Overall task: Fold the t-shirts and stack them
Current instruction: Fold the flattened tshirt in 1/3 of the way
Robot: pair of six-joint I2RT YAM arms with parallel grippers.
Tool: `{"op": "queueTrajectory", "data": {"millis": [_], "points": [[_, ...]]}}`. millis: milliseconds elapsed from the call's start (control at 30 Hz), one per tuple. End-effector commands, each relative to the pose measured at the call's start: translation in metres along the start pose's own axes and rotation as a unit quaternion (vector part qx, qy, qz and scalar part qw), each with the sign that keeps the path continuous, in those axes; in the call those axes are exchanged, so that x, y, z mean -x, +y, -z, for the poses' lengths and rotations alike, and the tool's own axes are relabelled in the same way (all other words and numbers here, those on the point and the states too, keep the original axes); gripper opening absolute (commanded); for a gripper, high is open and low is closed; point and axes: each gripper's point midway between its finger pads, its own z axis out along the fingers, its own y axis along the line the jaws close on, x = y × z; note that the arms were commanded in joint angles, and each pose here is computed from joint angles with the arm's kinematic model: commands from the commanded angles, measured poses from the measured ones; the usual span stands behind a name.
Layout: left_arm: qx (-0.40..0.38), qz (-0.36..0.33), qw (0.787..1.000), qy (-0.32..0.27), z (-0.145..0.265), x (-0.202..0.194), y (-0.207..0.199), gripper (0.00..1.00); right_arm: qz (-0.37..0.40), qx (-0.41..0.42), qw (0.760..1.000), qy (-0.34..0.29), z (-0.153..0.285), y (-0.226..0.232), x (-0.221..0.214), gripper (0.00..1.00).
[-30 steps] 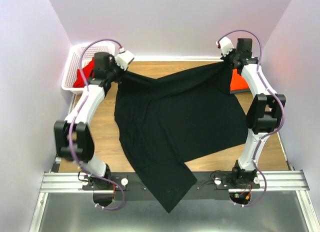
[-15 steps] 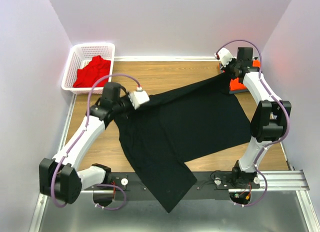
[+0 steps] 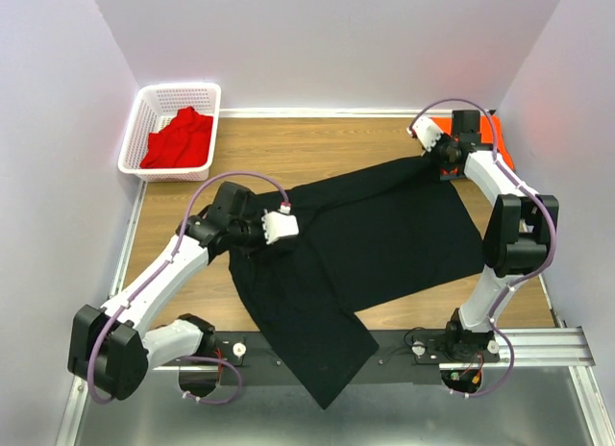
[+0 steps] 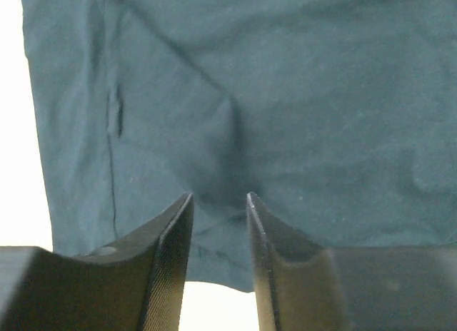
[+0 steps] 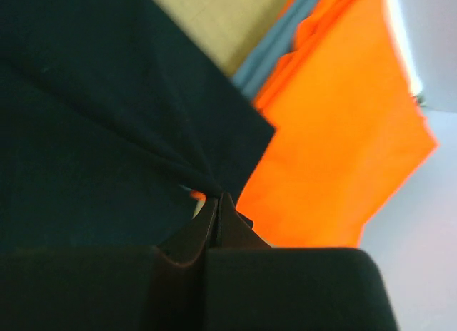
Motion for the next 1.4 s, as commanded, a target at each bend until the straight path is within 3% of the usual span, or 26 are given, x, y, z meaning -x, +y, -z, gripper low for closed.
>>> {"op": "queueTrajectory", "data": {"millis": [0,100,233,267,467,700,967,1033,1233,1367], "points": [[0.024,0.013,0.999,-0.017,0.014,0.000,0.023,0.45,0.029,0.005,0.999,0.024,0.006,0.011,-0.017,0.01],[0.072,0.073,0.995,-0.004,0.023,-0.024,0.063,0.45,0.030,0.014,0.999,0.031,0.003,0.019,-0.024,0.01],[0.081,0.130,0.987,0.049,0.008,-0.059,0.084,0.39,0.031,0.024,0.998,0.039,-0.002,0.028,-0.029,0.01],[0.068,0.145,0.984,0.071,-0.002,-0.074,0.083,0.33,0.030,0.027,0.998,0.043,-0.002,0.031,-0.031,0.01],[0.011,0.176,0.976,0.126,-0.029,-0.113,0.064,0.23,0.032,0.047,0.996,0.063,-0.005,0.053,-0.045,0.01],[-0.027,0.161,0.968,0.189,-0.034,-0.151,0.038,0.24,0.035,0.061,0.995,0.070,-0.007,0.069,-0.048,0.01],[-0.013,0.161,0.942,0.294,-0.037,-0.213,0.032,0.26,0.040,0.086,0.992,0.082,-0.009,0.093,-0.051,0.01],[-0.019,0.164,0.938,0.306,-0.033,-0.222,0.039,0.26,0.050,0.089,0.990,0.096,-0.007,0.101,-0.054,0.01],[0.054,0.134,0.921,0.363,0.004,-0.243,0.120,0.26,0.066,0.126,0.982,0.124,0.001,0.139,-0.069,0.01],[0.084,0.129,0.911,0.381,0.023,-0.253,0.153,0.26,0.057,0.143,0.979,0.131,0.006,0.152,-0.072,0.01]]}}
